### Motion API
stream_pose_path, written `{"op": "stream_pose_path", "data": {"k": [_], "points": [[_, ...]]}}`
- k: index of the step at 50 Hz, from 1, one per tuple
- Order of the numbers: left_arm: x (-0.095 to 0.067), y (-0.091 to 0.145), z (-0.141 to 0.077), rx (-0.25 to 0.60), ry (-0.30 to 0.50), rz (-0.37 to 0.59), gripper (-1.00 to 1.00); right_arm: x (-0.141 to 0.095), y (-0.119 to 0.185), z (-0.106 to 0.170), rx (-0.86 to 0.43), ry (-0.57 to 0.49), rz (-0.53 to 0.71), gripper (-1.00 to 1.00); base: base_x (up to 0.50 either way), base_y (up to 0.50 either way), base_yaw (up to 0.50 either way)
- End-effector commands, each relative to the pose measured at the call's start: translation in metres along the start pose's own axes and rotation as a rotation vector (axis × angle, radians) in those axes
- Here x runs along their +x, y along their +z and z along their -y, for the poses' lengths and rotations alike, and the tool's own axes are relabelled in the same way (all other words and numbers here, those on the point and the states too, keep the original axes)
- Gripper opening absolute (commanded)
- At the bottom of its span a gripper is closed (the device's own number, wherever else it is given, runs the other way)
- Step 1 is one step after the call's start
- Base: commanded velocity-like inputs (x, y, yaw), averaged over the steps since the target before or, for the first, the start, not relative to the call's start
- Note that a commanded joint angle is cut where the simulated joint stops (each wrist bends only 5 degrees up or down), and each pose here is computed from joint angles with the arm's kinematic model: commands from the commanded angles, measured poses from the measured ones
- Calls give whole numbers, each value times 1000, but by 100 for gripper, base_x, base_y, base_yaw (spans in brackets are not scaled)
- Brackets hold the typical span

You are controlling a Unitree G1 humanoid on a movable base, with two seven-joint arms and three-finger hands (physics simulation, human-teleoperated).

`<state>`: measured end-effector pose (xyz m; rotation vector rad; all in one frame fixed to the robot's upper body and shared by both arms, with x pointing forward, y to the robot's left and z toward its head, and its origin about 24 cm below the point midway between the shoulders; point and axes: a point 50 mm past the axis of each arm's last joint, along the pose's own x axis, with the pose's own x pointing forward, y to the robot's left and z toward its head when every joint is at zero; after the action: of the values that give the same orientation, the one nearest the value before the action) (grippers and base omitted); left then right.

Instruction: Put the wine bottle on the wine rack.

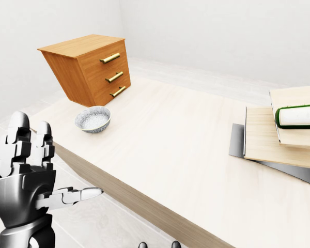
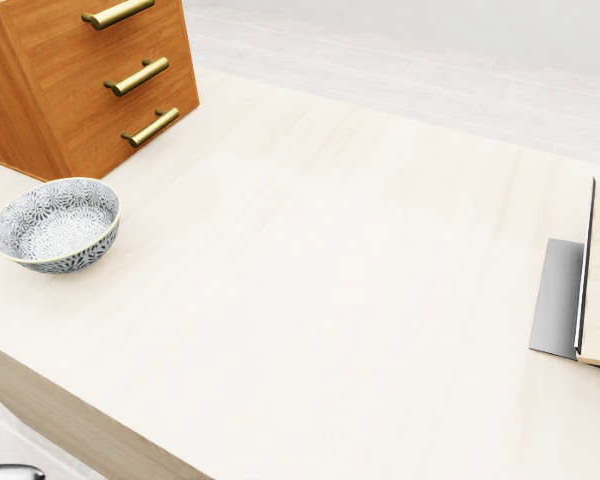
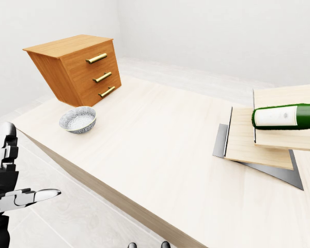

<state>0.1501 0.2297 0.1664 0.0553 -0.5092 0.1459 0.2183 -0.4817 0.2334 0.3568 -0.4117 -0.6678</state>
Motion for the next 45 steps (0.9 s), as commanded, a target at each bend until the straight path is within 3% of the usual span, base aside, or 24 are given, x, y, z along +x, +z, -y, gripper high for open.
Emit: {"op": "stream_pose_path", "data": {"k": [1, 45], "points": [[0, -2, 0, -2, -1, -10, 100, -3, 10, 7, -10, -8, 22, 100, 0, 0, 0], [1, 3, 2, 0, -5, 14, 100, -24, 30, 51, -107, -35, 24, 100, 0, 0, 0]]}}
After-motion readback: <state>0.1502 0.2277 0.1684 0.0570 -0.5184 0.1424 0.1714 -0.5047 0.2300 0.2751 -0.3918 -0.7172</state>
